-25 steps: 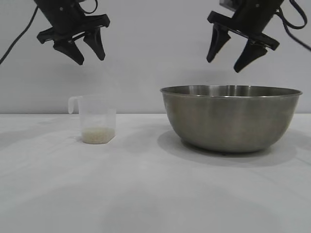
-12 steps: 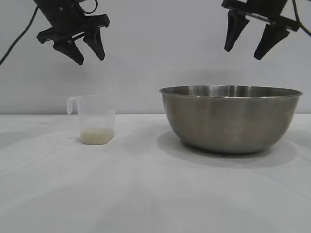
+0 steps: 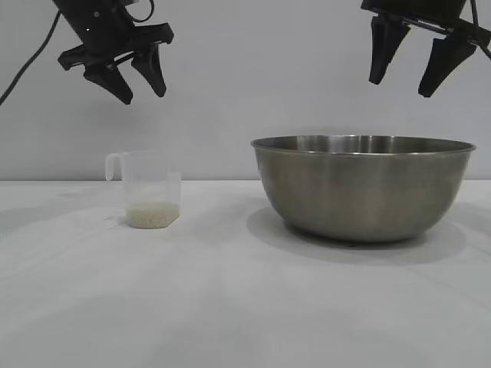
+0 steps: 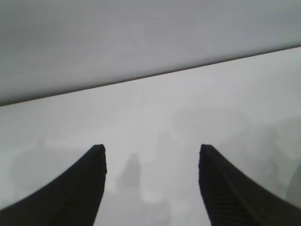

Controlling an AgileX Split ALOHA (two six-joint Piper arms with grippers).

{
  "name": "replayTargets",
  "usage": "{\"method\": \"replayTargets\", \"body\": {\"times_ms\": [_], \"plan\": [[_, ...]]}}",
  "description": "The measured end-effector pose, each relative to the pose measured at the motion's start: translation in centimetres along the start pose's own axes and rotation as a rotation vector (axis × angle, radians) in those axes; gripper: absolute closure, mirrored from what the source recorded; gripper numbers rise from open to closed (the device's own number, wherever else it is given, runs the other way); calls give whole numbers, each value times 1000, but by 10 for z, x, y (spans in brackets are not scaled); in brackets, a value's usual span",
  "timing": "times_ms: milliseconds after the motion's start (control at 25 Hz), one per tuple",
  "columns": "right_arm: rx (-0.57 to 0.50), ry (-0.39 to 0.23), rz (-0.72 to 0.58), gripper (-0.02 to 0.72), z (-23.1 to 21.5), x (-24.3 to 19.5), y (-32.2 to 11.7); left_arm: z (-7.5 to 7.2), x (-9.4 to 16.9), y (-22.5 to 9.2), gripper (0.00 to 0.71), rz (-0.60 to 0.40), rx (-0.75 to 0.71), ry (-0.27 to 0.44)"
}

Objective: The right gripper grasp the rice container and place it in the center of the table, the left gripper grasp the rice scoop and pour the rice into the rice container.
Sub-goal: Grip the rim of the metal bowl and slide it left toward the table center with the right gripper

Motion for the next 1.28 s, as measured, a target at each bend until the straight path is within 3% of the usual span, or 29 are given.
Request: {"method": "replayTargets", "body": {"times_ms": [400, 1040, 1280], "plan": [[-22, -28, 106, 215, -8, -12, -31, 0, 0, 0, 329, 1, -2, 0], [-84, -15, 234, 215, -12, -24, -75, 0, 0, 0, 329, 4, -4, -2], [-79, -25, 166, 215, -14, -27, -67, 1, 0, 1, 329, -10, -11, 10]]}}
Point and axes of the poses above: a point on each arm's last joint axis where the gripper is mounted, x pointing back along that axis away from the gripper, z along the wrist's bending axis when the last joint is at zero, y = z × x, the point moved 3 cm from there along -x, pointing out along that axis toward the gripper, and after that the axes turned 11 degrees about -x, right-handed, at the moved point
